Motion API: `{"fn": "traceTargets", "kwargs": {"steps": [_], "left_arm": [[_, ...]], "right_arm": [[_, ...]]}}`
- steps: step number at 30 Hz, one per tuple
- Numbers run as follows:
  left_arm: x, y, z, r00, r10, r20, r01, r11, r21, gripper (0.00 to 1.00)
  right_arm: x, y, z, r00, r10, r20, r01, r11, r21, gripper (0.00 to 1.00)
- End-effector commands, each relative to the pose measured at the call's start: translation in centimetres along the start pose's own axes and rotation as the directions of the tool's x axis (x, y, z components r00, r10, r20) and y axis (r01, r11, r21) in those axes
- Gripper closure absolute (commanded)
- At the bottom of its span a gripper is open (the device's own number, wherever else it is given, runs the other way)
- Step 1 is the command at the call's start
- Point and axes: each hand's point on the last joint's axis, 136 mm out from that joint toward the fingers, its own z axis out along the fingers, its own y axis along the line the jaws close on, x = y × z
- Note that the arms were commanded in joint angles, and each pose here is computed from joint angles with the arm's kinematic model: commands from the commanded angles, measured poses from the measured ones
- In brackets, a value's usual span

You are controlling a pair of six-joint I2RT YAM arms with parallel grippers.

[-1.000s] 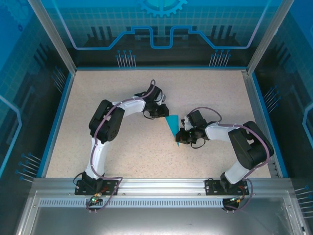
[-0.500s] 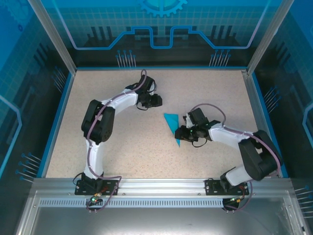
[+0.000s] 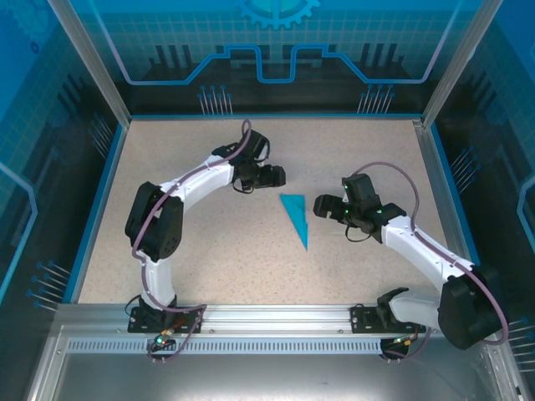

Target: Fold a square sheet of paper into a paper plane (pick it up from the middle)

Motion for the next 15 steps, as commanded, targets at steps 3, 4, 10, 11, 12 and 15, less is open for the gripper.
{"fn": "traceTargets", "kwargs": {"steps": [3, 4, 10, 11, 12, 15], "left_arm": [[4.2, -0.8, 1.2, 0.997, 0.009, -0.076, -0.020, 0.990, -0.139, 0.12], [4.9, -1.3, 1.5, 0.996, 0.007, -0.087, -0.019, 0.989, -0.148, 0.12], [7.5, -3.3, 3.1, 0.989, -0.011, -0.145, -0.021, 0.977, -0.214, 0.15], [7.8, -3.7, 3.2, 0.988, -0.013, -0.154, -0.020, 0.976, -0.216, 0.17], [8.1, -3.9, 3.5, 0.987, -0.017, -0.162, -0.019, 0.976, -0.219, 0.18], [8.8, -4.7, 4.3, 0.981, -0.039, -0.189, 0.000, 0.979, -0.205, 0.23]], "right_arm": [[0.4, -5.5, -0.2, 1.000, -0.002, 0.001, 0.002, 0.983, 0.185, 0.01], [0.4, -6.1, -0.1, 1.000, 0.003, 0.002, -0.004, 0.981, 0.193, 0.00], [1.2, -8.4, 0.6, 0.998, 0.058, -0.007, -0.055, 0.979, 0.196, 0.01], [1.4, -8.7, 0.6, 0.998, 0.064, -0.012, -0.061, 0.979, 0.196, 0.01], [1.5, -8.8, 0.7, 0.998, 0.068, -0.013, -0.064, 0.979, 0.196, 0.01], [1.8, -9.2, 0.7, 0.997, 0.080, -0.016, -0.076, 0.978, 0.192, 0.01]]}}
